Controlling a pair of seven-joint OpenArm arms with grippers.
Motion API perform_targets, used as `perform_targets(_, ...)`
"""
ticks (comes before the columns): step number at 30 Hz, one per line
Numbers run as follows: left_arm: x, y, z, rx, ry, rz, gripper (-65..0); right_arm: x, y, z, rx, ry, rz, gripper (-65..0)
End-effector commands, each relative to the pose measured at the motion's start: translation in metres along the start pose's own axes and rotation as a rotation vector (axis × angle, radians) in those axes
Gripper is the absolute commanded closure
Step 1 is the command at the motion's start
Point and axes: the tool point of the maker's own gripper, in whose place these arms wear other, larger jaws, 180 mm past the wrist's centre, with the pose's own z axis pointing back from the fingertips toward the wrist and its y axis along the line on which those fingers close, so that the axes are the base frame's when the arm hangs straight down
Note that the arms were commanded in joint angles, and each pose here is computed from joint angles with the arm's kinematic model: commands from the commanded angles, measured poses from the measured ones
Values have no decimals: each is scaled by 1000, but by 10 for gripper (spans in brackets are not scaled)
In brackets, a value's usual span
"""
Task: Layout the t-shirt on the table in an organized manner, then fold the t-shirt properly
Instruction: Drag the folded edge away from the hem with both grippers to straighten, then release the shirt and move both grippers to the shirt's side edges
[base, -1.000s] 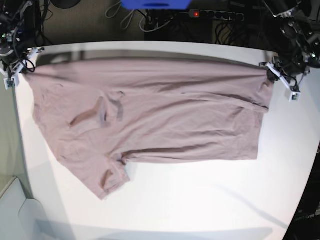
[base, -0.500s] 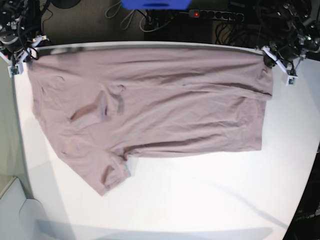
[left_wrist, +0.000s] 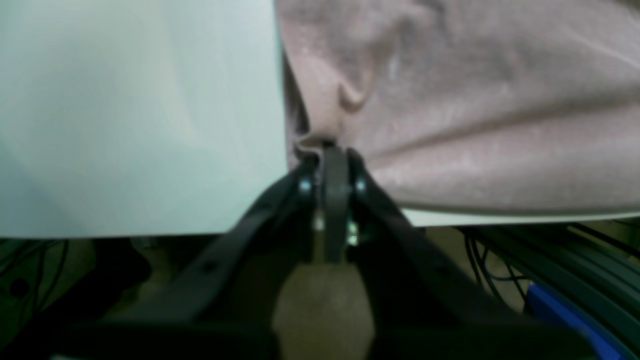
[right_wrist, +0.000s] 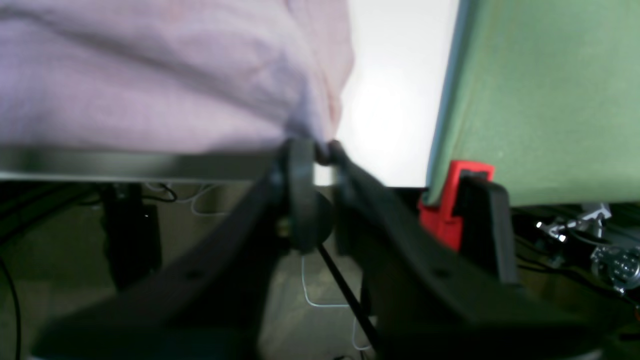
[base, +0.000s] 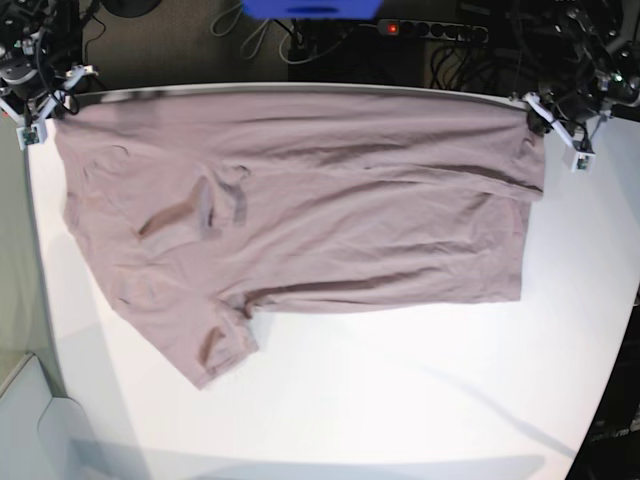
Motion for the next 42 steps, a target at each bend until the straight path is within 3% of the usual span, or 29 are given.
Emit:
perform_targets(1,-7,8,4,33,42,-17,-109,2,-8,5,-21,-15,9,-165)
perform_targets(5,-7,8,4,31,40,-17,-381,-1,-8,6,-23,-10,12,-298)
perform_targets(8,2,6,10,42,14,-37,-473,-3,-18,10,-49,-1,4,-333)
perform_targets(13,17,19,32,116,-72,6,-468,-7,-46,20,-126,-9,-40,-332)
perform_targets(19,46,45,64,227,-189,43,-468,30,-74,21,-189,-93,-46,-332)
perform_targets(21,58,50,70,246,-228,46,-468,55,-82,20,-203,-147,-37,-334)
perform_targets(28,71,51,74,253,-265,41,-472,179,-65,10,-155,-396,8,-336)
perform_targets(33,66,52,74,257,-255,45,-472,242,-51,-35,-134,-343,90,-337)
perform_targets(38,49,52,74,260,-213,41,-472,277,-36,-83,-2,-279,26,-338)
perform_targets(42,42,53,74,261,-195,41,-472,308,-17,-103,102,-309,-17,-338)
